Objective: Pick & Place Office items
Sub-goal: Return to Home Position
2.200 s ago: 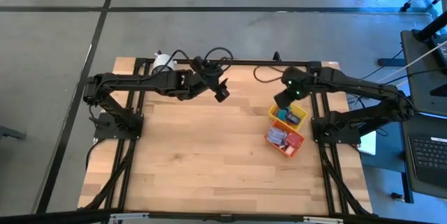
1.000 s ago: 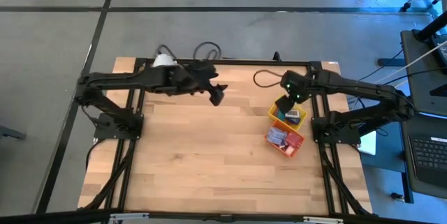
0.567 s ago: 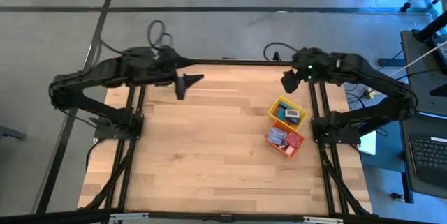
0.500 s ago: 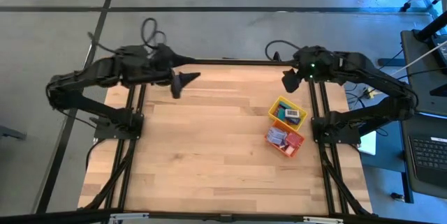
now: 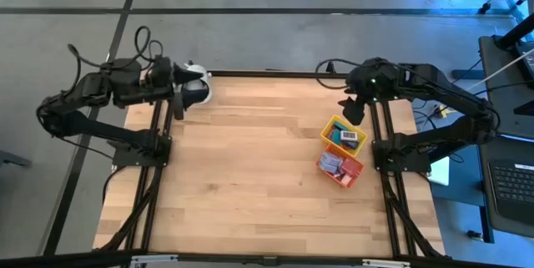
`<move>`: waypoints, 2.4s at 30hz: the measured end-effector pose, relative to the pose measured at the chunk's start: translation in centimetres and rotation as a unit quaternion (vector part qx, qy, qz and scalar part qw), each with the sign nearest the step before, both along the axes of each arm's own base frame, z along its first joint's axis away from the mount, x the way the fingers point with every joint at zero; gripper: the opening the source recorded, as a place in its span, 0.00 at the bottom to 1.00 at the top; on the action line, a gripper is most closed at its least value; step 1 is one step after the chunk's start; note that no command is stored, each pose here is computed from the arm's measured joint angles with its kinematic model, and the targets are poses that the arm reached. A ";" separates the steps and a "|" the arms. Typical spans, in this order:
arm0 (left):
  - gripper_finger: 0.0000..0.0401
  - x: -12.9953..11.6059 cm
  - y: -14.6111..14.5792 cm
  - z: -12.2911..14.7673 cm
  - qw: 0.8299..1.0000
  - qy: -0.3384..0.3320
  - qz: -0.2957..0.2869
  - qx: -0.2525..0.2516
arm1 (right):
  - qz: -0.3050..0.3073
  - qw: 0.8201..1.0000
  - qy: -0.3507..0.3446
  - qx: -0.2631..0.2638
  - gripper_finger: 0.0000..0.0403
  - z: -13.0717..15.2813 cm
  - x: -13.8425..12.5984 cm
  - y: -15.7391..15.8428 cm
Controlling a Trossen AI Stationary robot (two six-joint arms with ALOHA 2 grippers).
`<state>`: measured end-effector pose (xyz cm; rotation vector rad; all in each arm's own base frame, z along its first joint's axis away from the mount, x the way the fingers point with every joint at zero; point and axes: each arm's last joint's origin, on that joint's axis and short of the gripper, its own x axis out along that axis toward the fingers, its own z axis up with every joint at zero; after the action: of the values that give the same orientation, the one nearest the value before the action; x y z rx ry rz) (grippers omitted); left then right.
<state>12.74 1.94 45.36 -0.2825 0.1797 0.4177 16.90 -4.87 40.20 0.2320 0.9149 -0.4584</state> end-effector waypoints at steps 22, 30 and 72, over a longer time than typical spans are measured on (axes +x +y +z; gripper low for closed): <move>0.73 -5.5 -0.4 -11.7 0.981 -0.193 0.005 0.026 | -0.039 0.985 -0.158 0.061 0.55 -9.6 -4.7 1.5; 0.73 -5.9 -0.6 -16.3 0.961 -0.273 -0.025 0.030 | -0.035 0.961 -0.260 0.087 0.55 -11.6 -6.5 2.2; 0.73 -2.8 -0.1 -27.1 0.986 -0.158 0.035 -0.028 | 0.001 0.891 -0.452 0.043 0.55 -18.9 -9.5 3.0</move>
<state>9.89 1.87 18.28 -0.4079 -0.1292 0.4325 7.36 -1.89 21.30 0.4747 0.0154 -0.2540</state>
